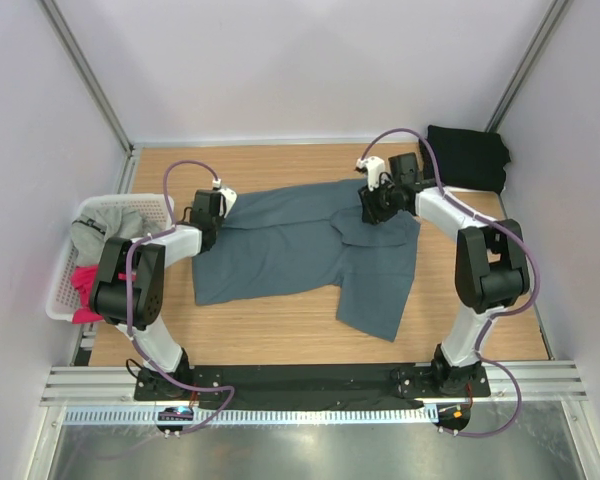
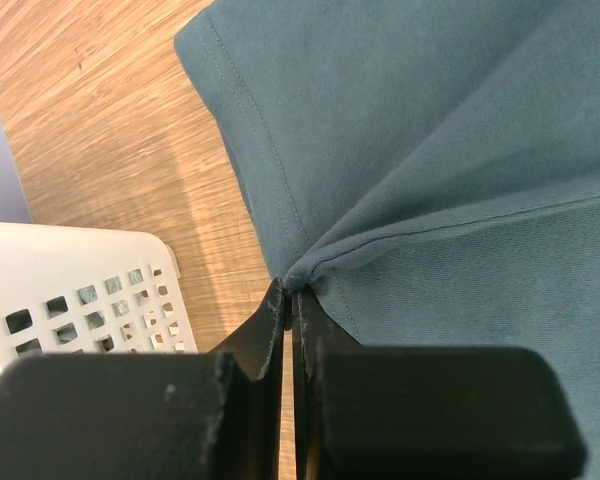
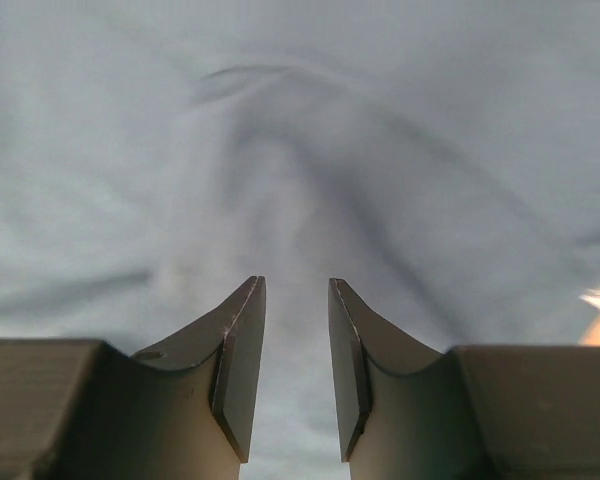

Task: Fold and stack the t-shirts
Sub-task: Fold the tshirt

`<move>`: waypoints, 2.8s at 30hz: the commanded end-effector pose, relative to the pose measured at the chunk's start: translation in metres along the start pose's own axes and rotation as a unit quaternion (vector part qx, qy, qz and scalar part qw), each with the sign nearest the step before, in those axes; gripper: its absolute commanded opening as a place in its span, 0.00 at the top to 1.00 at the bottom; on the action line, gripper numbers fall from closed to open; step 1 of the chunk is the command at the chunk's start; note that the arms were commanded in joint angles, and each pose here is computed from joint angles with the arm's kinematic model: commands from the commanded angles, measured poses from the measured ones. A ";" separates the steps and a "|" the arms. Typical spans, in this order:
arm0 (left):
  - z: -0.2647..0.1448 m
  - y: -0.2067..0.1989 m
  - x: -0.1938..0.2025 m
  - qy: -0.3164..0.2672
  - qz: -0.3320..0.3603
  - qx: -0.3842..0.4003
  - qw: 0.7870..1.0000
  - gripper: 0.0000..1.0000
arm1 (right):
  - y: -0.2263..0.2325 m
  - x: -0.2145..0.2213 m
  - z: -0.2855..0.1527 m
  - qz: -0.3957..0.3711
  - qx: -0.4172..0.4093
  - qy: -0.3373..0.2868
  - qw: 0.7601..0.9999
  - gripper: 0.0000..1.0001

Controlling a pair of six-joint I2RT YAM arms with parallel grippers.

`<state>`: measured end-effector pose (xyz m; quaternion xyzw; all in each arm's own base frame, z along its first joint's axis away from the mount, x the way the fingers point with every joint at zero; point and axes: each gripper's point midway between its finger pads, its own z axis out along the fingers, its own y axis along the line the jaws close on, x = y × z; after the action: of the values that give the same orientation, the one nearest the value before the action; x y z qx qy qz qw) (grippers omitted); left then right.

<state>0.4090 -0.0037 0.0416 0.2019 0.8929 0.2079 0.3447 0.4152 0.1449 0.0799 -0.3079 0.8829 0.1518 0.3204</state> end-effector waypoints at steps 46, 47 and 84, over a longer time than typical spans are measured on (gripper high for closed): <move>0.080 -0.049 -0.088 0.113 -0.115 0.197 0.967 0.25 | -0.159 0.009 0.064 0.193 0.065 -0.011 0.979 0.60; 0.086 -0.051 -0.086 0.118 -0.114 0.195 0.967 0.25 | -0.161 0.008 0.065 0.195 0.067 -0.011 0.978 0.60; -0.131 0.003 -0.096 -0.077 -0.134 0.211 0.965 0.11 | -0.011 0.042 -0.106 -0.167 0.055 -0.068 0.982 0.55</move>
<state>0.4172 -0.0854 0.2619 0.1456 0.8580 -0.0543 0.4896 0.3926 0.0736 0.1811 -0.3361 0.7920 0.0736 0.5044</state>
